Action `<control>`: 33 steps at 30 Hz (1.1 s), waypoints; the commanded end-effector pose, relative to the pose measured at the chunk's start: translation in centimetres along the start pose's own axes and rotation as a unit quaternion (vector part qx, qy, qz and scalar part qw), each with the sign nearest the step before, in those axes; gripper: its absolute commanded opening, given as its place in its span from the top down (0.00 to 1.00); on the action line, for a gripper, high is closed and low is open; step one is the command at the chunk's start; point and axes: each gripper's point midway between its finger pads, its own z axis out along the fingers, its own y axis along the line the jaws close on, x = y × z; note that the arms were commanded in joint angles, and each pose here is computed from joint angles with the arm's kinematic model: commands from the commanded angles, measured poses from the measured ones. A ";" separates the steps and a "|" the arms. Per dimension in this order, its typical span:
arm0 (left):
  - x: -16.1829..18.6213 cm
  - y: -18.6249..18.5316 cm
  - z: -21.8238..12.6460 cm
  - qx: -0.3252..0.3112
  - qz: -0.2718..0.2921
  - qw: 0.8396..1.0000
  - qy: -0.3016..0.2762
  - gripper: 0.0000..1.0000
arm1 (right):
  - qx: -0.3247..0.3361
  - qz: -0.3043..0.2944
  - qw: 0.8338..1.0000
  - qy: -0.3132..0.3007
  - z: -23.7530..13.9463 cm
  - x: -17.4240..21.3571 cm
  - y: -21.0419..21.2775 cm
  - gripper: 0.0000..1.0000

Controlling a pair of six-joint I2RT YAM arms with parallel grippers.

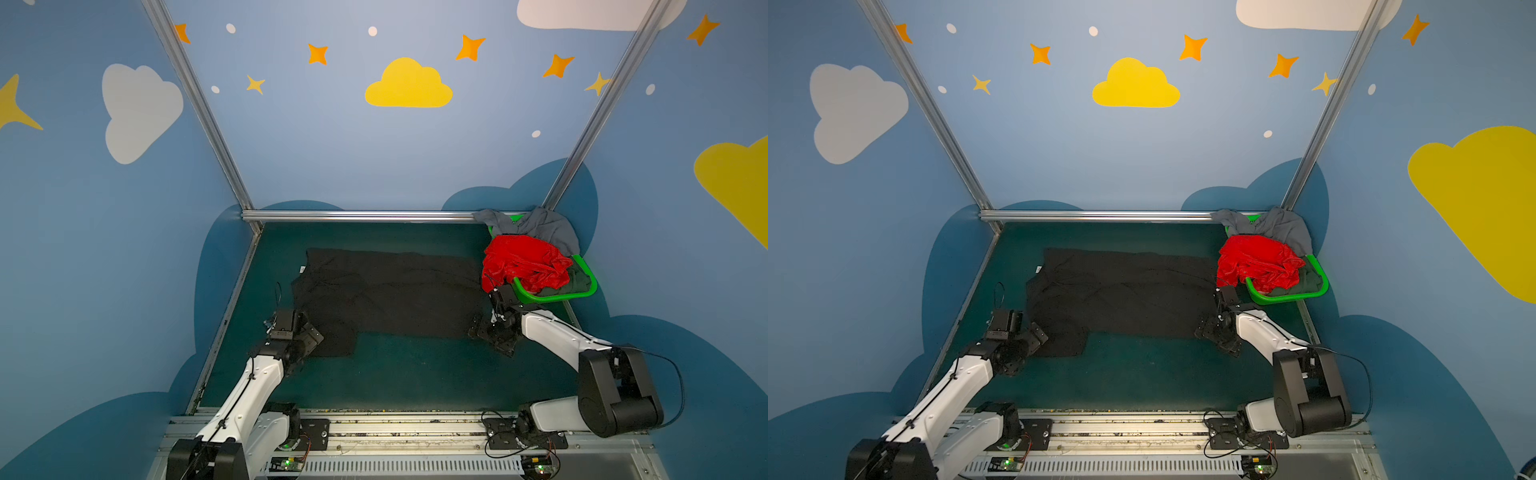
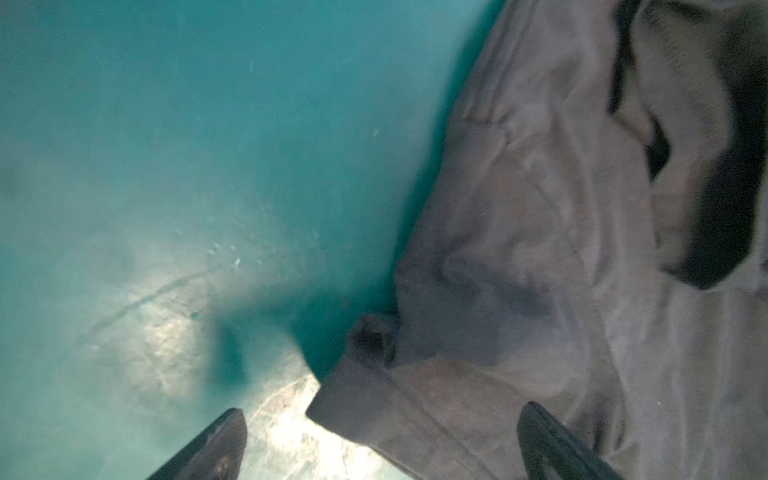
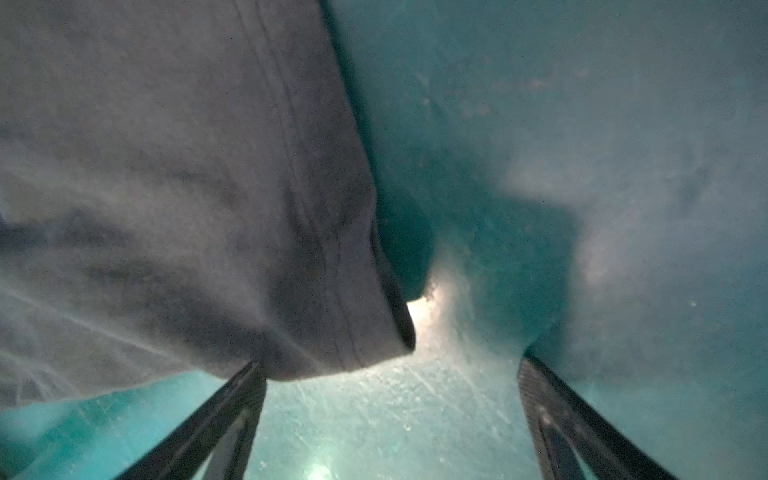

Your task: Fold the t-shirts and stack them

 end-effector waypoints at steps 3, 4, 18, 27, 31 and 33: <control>0.7 0.0 1.0 0.003 -0.010 1.000 0.016 0.00 | -0.024 0.003 1.000 0.006 2.0 -0.3 1.0 0.08; 0.7 0.0 1.2 0.003 -0.010 1.000 0.019 0.00 | -0.023 0.003 1.000 0.003 2.0 -0.4 1.0 0.09; 1.9 -0.5 2.4 0.016 -0.009 0.999 0.050 0.09 | -0.037 -0.002 0.999 0.000 2.0 -0.9 1.7 0.40; 1.5 -1.4 2.2 0.020 0.001 0.998 0.055 0.41 | -0.040 -0.009 0.999 0.002 2.2 -1.3 2.2 0.62; 1.1 -1.9 1.9 0.021 0.006 0.998 0.055 0.63 | -0.043 -0.013 0.999 0.001 2.1 -1.6 2.5 0.77; 0.9 -2.2 1.7 0.027 0.009 0.998 0.054 0.76 | -0.043 -0.017 0.999 0.000 2.0 -1.8 2.7 0.84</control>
